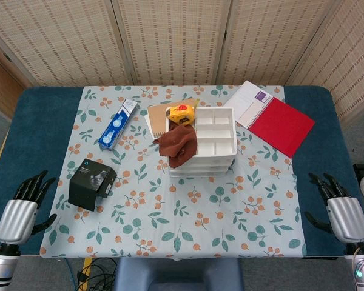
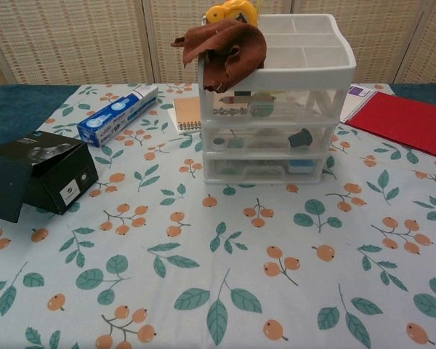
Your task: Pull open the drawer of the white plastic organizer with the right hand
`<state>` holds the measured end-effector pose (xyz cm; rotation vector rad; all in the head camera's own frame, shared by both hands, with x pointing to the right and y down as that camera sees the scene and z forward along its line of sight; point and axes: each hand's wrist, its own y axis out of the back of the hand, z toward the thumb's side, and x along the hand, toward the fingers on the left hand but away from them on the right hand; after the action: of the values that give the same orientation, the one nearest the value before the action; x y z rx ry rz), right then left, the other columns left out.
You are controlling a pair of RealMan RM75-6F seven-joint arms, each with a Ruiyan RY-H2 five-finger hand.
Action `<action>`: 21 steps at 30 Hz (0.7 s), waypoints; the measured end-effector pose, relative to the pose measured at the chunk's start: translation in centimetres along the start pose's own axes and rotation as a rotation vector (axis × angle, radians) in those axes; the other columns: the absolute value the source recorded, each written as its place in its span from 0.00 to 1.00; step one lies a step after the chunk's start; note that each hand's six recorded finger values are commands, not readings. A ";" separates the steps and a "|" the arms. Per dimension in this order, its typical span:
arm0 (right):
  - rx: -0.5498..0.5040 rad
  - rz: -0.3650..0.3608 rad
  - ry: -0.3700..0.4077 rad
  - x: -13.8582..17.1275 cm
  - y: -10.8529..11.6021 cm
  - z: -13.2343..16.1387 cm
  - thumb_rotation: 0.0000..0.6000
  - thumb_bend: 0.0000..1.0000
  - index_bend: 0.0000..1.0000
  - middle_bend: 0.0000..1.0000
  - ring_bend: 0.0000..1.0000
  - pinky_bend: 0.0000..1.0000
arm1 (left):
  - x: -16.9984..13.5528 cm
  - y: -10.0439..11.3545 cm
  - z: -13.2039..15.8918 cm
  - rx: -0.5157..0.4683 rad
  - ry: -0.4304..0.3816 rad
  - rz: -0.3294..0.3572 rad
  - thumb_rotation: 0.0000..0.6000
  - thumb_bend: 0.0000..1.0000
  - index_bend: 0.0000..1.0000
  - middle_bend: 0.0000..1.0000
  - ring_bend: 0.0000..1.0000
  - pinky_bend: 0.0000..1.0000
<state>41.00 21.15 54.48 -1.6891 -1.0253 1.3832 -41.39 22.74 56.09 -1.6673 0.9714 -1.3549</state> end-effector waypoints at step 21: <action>-0.201 0.220 0.176 -3.3 -5.4 8.1 1.00 0.30 0.06 0.77 0.82 0.92 | -0.7 0.3 -0.6 -0.005 0.012 0.007 1.00 0.21 0.11 0.02 0.08 0.11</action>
<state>31.90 20.83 59.24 -2.0842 -0.9249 1.2706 -42.06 23.19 55.66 -1.6591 0.9876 -1.3606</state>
